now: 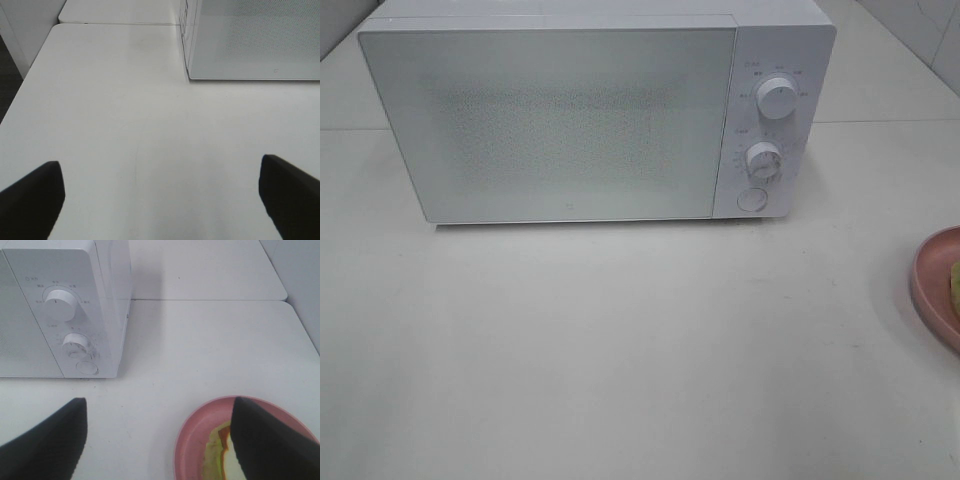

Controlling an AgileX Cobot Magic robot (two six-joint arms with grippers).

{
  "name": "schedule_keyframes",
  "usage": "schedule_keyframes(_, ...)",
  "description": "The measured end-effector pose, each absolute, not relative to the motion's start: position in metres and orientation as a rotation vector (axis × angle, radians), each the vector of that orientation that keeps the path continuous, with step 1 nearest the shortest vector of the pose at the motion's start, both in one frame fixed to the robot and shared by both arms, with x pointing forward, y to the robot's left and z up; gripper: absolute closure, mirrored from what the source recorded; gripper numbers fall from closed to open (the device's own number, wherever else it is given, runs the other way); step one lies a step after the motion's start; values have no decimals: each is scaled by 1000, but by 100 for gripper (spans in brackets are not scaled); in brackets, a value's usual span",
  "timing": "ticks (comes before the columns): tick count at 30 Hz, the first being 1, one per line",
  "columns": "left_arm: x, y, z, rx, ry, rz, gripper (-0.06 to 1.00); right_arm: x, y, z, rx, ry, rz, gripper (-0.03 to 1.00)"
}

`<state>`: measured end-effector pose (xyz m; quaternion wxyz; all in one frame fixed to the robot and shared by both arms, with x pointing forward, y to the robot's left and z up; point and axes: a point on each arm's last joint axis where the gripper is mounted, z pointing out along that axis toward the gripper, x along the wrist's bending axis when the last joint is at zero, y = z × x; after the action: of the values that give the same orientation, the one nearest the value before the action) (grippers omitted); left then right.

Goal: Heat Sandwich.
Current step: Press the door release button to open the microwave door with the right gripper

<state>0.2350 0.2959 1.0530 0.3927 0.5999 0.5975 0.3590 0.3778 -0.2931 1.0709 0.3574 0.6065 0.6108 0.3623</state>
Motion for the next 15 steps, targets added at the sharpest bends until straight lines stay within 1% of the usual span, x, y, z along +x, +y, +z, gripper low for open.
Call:
schedule_keyframes(3, 235, 296, 1053, 1523, 1517, 911, -5, 386, -292, 1069, 1561, 1580, 941, 21)
schedule_keyframes(7, 235, 296, 1053, 1523, 1517, 911, -5, 409, -289, 1062, 1535, 1579, 970, 21)
schedule_keyframes(15, 235, 296, 1053, 1523, 1517, 911, -5, 434, -284, 1050, 1488, 1561, 1028, 21)
